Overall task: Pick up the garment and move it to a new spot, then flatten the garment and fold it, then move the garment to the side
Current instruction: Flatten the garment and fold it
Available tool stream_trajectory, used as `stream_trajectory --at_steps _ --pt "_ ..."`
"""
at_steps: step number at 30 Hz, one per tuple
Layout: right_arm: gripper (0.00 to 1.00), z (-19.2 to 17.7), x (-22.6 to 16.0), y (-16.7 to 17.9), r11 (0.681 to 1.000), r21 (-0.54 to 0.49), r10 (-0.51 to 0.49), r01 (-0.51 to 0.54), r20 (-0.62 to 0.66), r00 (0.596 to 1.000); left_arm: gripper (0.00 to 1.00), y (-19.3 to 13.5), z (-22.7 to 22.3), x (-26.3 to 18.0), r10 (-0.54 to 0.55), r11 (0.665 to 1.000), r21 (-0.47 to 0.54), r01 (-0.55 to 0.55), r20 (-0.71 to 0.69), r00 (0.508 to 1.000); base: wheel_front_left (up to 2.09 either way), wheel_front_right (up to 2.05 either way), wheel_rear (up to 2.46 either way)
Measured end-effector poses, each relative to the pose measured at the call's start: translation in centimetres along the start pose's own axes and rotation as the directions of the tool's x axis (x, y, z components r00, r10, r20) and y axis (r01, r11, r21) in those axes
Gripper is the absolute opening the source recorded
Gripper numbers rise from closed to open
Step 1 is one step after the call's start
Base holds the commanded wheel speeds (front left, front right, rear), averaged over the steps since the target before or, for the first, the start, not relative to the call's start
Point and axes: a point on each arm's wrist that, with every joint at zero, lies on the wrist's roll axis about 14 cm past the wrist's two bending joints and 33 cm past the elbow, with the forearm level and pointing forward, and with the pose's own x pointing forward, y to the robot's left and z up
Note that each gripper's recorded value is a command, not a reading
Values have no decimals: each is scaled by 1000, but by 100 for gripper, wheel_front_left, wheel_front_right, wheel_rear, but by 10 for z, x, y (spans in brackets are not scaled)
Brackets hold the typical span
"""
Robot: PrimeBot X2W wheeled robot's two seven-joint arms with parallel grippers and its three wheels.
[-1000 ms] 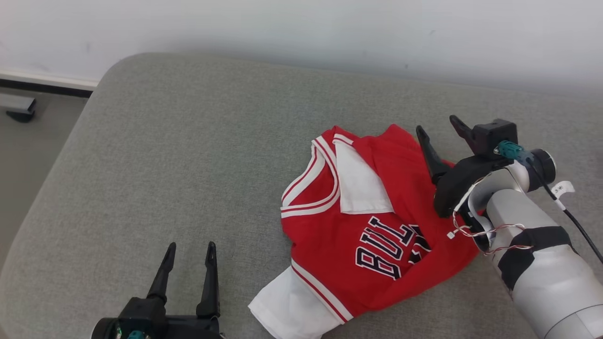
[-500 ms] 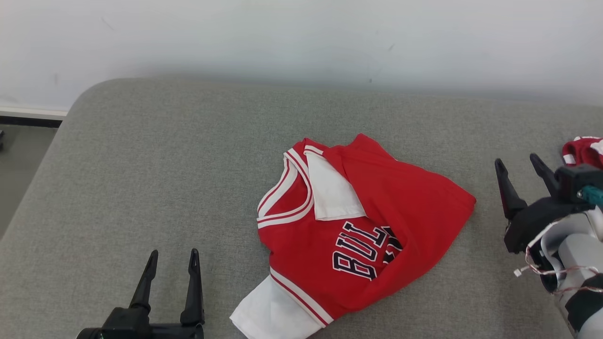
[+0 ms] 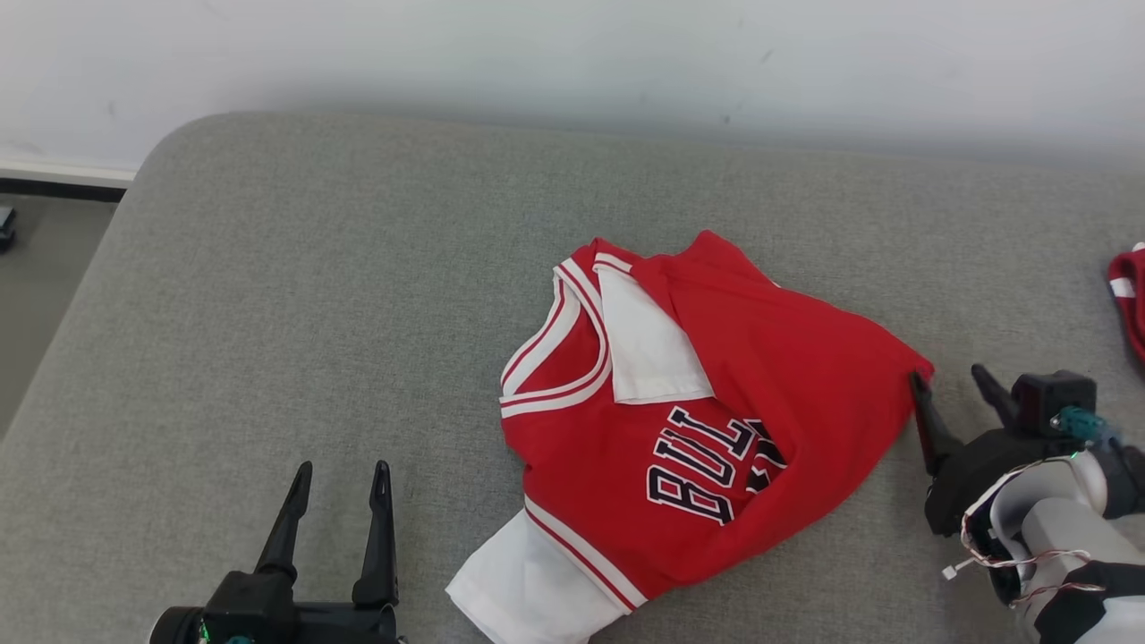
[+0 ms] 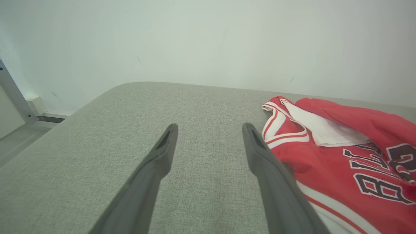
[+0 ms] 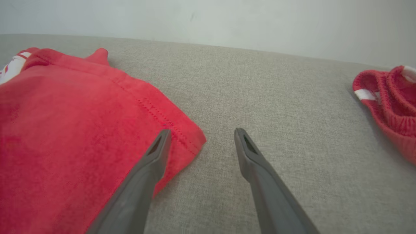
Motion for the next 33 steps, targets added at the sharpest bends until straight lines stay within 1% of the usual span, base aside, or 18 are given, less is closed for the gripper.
stream_trajectory --at_steps 3,8,9,10,11,12,17,22,27,33 --pt "100 -18 3 10 1000 24 10 -9 -50 999 100 4 -3 -1 12 1000 6 -12 -9 1000 0 0 0" --pt "100 -27 9 16 999 38 14 -11 -86 996 100 6 -4 2 15 1000 11 -15 -13 1000 0 0 0" --pt "74 -30 10 17 999 43 16 -12 -95 995 100 6 -4 2 15 1000 11 -14 -14 1000 0 0 0" --pt "40 -33 11 20 998 55 17 -11 -108 994 100 6 -5 3 15 1000 12 -15 -15 1000 0 0 0" --pt "14 -35 12 21 998 66 18 -10 -120 993 100 6 -4 4 16 1000 13 -16 -15 1000 0 0 0" --pt "0 -37 13 23 997 73 20 -11 -126 992 100 6 -5 4 16 1000 13 -16 -15 1000 0 0 0" --pt "0 -31 15 22 996 84 18 -9 -110 994 100 7 -6 4 17 1000 14 -17 -20 1000 0 0 0" --pt "0 -10 10 10 996 84 0 3 -38 999 100 4 -3 3 11 1000 10 -10 -10 1000 0 0 0" --pt "0 8 -11 -11 992 118 -43 36 53 998 100 1 -3 -2 7 1000 -2 -7 -10 1000 0 0 0" --pt "0 6 -48 -23 986 156 -83 65 109 991 100 -7 -4 -4 -11 1000 -14 11 -11 1000 0 0 0"
